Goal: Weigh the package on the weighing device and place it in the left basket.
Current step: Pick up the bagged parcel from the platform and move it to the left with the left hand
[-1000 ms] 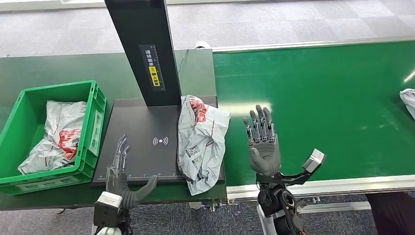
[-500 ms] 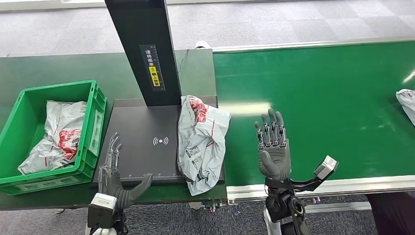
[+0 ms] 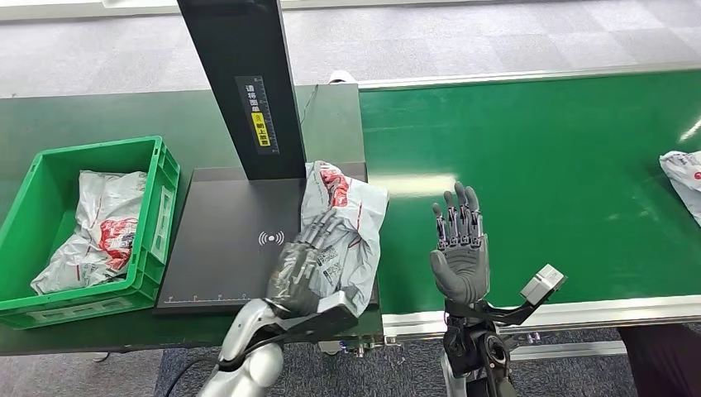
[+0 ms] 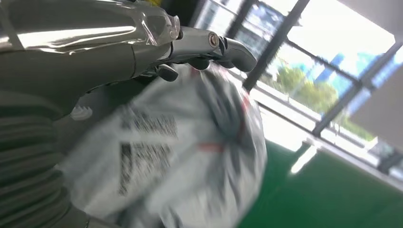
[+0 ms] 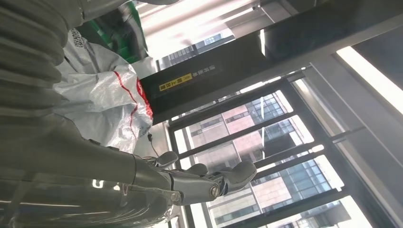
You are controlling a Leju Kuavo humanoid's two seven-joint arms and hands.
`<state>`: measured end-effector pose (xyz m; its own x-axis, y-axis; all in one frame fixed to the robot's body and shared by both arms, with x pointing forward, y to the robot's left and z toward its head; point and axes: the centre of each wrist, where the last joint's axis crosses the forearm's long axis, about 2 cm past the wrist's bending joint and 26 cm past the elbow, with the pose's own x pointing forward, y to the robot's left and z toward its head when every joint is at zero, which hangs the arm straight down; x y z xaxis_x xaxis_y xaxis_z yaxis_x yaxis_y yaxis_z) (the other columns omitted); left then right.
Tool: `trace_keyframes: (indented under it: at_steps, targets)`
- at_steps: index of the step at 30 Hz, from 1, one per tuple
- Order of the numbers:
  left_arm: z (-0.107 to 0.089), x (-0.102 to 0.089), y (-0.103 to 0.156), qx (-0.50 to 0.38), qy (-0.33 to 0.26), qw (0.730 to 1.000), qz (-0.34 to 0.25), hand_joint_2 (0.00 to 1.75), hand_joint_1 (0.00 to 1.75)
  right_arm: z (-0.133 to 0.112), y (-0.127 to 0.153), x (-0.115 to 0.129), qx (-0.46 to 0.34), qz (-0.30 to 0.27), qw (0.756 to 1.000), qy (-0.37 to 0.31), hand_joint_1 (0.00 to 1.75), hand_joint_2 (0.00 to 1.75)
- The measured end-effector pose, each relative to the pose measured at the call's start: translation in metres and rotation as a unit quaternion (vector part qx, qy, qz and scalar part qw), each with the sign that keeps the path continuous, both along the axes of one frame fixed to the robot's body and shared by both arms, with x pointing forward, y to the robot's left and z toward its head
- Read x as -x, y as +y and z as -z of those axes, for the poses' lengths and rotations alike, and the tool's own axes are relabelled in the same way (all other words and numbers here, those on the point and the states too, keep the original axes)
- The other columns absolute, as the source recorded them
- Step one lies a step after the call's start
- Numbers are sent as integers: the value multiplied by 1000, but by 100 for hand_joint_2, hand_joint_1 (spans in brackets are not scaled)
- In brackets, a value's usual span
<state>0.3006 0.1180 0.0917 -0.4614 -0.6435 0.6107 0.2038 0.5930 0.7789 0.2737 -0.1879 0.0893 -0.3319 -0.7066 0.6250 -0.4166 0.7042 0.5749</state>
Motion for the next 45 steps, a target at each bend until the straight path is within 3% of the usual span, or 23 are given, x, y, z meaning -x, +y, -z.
trace_keyframes:
  at_steps: [7,16,17,20,21,45]
  targets:
    - [7,-30,-22,-103,64,991,54,175,0,-3,1,-5,-8,-4,1000,-8,0,175]
    - [13,-37,-19,-153,101,981,70,175,0,-2,1,-7,-14,-6,1000,-7,0,175]
    - [13,-38,-19,-157,105,980,71,175,14,-2,1,-7,-15,-7,1000,-7,0,175]
    - [14,-39,-17,-167,108,977,72,175,141,-2,2,-7,-17,-8,1000,-9,0,175]
    - [14,-39,-17,-169,107,977,71,175,171,-2,2,-7,-17,-8,1000,-9,0,175]
    - [9,-44,-17,-169,80,980,65,175,175,-7,4,0,-17,-12,1000,-21,0,175]
